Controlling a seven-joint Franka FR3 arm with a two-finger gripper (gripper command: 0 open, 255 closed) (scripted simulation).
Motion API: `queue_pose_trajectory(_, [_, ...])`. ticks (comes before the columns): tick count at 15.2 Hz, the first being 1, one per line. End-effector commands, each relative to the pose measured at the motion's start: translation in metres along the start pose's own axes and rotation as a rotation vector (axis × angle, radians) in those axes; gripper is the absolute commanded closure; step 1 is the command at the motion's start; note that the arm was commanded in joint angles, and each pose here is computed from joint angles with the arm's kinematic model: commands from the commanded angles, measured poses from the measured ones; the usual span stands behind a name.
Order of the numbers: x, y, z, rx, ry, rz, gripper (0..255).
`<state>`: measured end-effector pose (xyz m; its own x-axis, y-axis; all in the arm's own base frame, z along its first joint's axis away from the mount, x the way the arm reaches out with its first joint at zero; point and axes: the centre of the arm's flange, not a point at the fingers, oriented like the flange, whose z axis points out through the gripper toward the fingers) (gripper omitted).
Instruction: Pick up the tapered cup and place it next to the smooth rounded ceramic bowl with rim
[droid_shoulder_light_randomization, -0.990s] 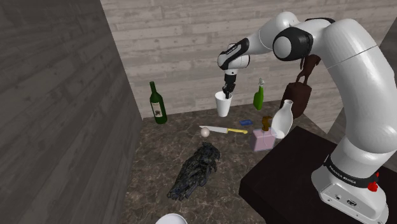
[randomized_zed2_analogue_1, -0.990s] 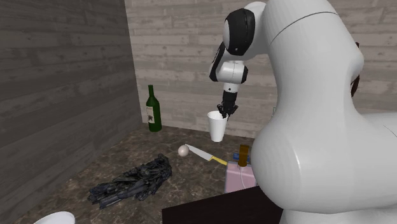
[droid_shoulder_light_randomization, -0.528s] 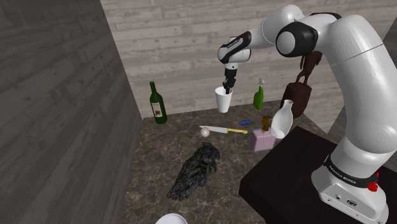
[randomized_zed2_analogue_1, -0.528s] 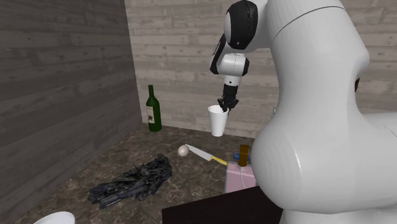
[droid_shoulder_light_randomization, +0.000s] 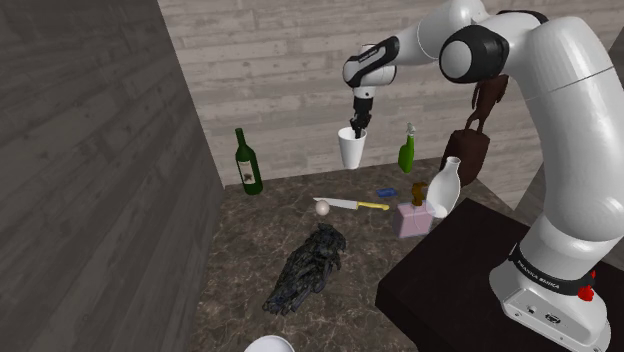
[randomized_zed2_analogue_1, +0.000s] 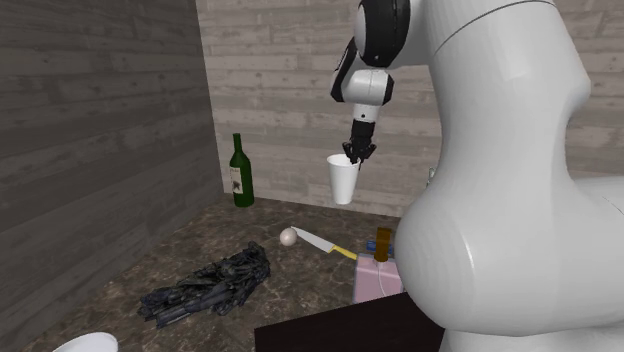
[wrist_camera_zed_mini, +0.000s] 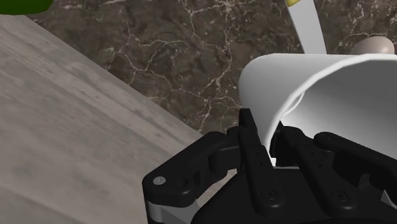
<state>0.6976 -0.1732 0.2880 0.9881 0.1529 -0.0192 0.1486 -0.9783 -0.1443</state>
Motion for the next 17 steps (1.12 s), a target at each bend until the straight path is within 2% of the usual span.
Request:
queue_pose_trajectory(1, [-0.001,-0.002,-0.01,0.0,0.0,0.0,255])
queue_pose_trajectory(17, [-0.002,-0.014,-0.094,0.0,0.0,0.0,255])
